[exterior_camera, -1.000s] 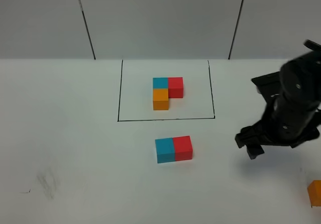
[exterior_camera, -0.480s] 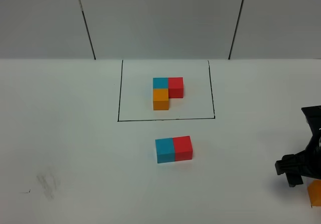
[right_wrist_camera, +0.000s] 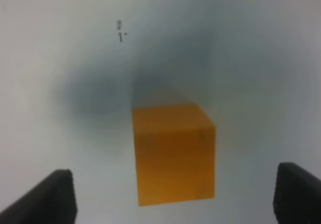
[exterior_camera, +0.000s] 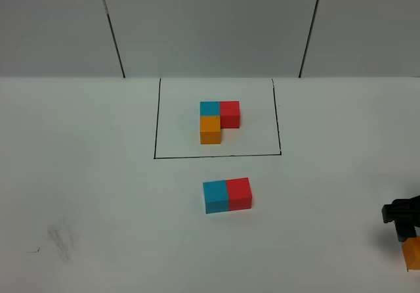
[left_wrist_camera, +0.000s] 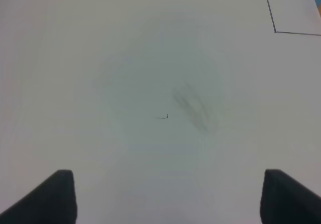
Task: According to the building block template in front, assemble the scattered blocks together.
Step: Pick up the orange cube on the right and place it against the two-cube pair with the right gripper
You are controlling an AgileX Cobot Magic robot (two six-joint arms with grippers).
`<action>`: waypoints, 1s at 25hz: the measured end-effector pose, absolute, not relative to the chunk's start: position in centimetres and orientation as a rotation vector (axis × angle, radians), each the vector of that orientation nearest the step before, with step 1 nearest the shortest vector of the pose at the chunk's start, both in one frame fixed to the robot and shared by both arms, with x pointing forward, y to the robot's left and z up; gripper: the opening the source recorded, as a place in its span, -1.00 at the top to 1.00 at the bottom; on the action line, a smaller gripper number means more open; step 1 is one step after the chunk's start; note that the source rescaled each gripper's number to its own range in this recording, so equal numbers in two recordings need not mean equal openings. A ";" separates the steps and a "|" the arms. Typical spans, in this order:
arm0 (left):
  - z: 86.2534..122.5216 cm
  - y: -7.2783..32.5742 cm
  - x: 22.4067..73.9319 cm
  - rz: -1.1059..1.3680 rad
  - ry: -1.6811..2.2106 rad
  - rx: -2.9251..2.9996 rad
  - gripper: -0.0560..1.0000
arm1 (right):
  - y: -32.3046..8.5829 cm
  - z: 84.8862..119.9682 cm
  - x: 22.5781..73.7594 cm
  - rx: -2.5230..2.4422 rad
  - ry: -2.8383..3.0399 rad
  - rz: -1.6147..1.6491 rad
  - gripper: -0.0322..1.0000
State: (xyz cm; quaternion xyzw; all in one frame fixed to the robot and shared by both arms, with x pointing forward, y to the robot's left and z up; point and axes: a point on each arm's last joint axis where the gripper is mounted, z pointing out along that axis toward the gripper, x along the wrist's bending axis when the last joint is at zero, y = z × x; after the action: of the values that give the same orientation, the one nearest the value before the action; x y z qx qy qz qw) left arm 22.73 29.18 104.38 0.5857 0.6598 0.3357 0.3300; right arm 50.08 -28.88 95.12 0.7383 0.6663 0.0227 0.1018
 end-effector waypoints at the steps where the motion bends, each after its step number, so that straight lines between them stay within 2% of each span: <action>1: 104.4 29.2 22.7 0.878 1.726 1.532 -0.34 | -29.0 95.1 50.1 2.182 1.962 0.073 -0.39; 19: 104.4 29.2 22.7 0.878 1.726 1.532 -0.34 | -30.4 92.2 48.6 2.207 1.893 0.188 -0.39; 25: 104.4 29.2 22.7 0.878 1.726 1.532 -0.34 | -30.3 90.4 48.9 2.223 1.937 0.139 -0.39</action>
State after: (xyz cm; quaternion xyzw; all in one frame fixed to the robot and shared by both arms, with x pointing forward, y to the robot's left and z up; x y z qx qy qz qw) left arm 22.73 29.18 104.38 0.5857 0.6598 0.3357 0.3300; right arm 48.86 -30.30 90.40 0.7497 0.6533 0.0469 0.0947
